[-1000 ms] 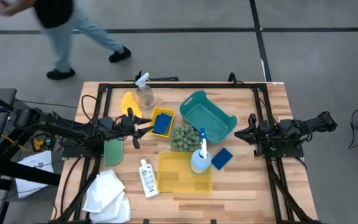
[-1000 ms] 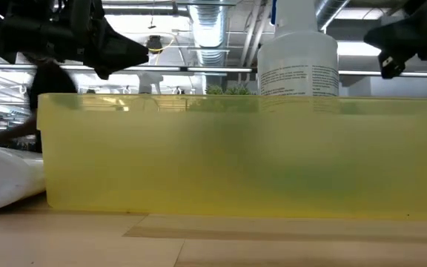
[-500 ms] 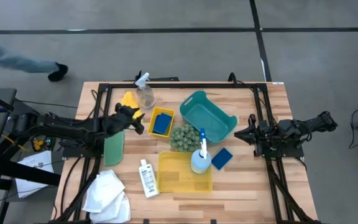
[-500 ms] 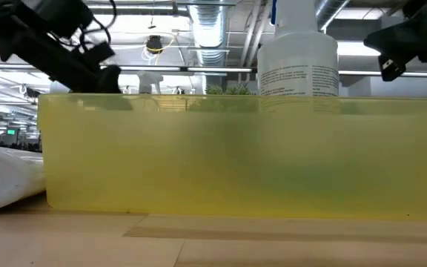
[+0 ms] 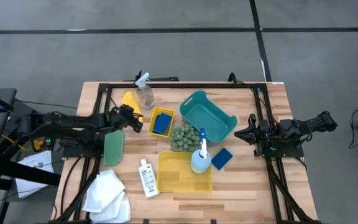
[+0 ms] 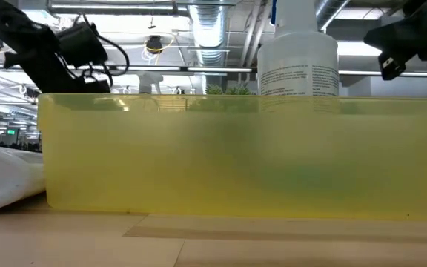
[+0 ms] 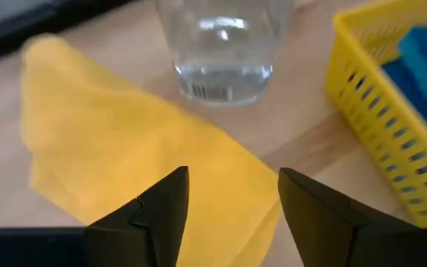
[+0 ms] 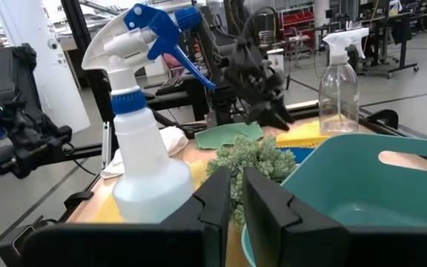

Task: Pick & Place Kitchen Items
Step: Put the yellow microfiber cloth into the green bin

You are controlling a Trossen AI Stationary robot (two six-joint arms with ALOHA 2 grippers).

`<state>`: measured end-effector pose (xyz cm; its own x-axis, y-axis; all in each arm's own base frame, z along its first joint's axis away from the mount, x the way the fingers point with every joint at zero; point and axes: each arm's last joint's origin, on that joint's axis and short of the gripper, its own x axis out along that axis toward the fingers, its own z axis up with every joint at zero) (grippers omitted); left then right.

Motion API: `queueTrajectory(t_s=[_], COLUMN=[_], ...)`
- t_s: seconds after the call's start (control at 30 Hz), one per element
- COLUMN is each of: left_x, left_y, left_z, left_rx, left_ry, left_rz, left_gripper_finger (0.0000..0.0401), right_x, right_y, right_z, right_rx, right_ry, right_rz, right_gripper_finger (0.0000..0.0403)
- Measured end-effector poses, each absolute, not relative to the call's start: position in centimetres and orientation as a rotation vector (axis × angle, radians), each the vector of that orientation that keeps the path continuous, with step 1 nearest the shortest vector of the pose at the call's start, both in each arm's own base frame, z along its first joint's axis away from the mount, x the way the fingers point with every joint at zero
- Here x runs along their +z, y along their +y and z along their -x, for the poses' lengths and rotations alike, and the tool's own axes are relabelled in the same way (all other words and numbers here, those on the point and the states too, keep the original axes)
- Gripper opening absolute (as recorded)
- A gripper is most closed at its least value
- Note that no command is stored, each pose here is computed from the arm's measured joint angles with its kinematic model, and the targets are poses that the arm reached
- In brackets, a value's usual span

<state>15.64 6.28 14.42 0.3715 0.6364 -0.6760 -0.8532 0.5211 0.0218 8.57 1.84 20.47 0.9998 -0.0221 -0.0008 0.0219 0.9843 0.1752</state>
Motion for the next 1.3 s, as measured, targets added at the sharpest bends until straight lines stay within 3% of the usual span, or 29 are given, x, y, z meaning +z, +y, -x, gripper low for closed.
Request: queueTrajectory(t_s=[0.3, 0.77, 1.3], left_x=[11.2, 9.8, 9.7], left_y=[7.9, 8.3, 8.1], left_z=[-16.4, -16.8, -16.9], left_rx=[1.109, 1.011, 0.927], left_ry=[0.805, 0.882, 0.914], left_rz=[0.364, 0.505, 0.527], left_gripper_finger=[0.0201, 0.0202, 0.0074], right_x=[20.5, 20.4, 20.4], right_y=[1.8, 1.8, 1.8], right_z=[-8.6, -8.6, -8.6], right_rx=[-0.022, -0.022, -0.020], right_ry=[-0.001, 0.002, 0.007], right_rz=[-0.184, -0.183, -0.182], right_gripper_finger=[0.0032, 0.0032, 0.0032])
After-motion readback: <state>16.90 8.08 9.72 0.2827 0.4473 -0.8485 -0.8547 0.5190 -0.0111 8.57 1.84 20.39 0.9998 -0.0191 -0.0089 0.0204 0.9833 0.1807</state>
